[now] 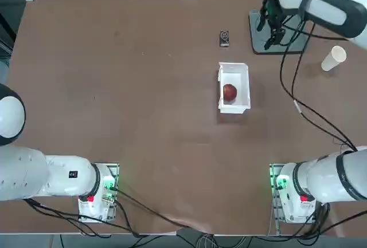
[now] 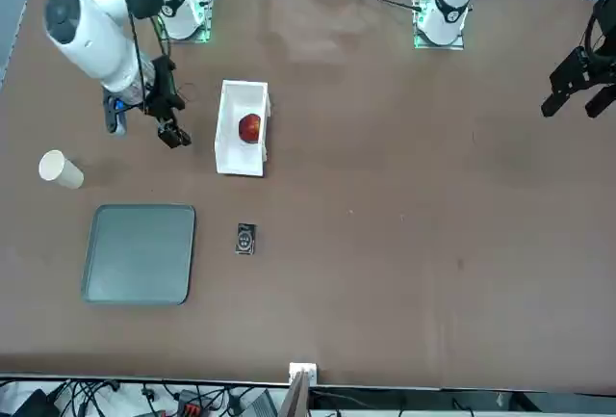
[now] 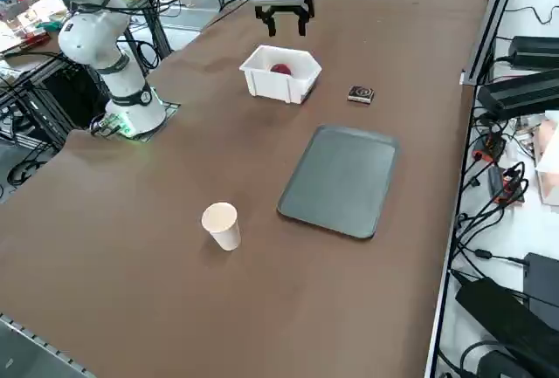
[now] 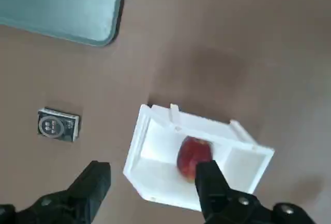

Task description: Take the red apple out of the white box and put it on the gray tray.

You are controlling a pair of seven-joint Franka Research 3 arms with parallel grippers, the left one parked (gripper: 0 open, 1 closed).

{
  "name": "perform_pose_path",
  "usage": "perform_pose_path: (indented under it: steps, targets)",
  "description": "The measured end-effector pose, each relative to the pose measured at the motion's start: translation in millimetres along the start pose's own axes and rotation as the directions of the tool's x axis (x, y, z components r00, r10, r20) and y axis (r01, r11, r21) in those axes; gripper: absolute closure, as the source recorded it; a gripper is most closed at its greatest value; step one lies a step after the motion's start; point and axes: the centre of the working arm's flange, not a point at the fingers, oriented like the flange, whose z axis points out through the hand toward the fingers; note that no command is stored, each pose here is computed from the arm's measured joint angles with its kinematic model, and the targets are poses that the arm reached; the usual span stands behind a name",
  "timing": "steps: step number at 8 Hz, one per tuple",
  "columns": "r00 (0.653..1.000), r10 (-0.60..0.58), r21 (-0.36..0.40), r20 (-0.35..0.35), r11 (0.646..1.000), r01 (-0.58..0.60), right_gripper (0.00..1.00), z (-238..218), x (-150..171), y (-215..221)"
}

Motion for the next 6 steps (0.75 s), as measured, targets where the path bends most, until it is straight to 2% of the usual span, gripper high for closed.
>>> perform_pose_path:
  steps: [3,6]
  targets:
    - [0.988,0.152,-0.001,-0.012,0.988,-0.152,0.01,56,-45,27]
    - [0.982,0.187,0.009,-0.021,0.982,-0.186,0.01,95,-68,49]
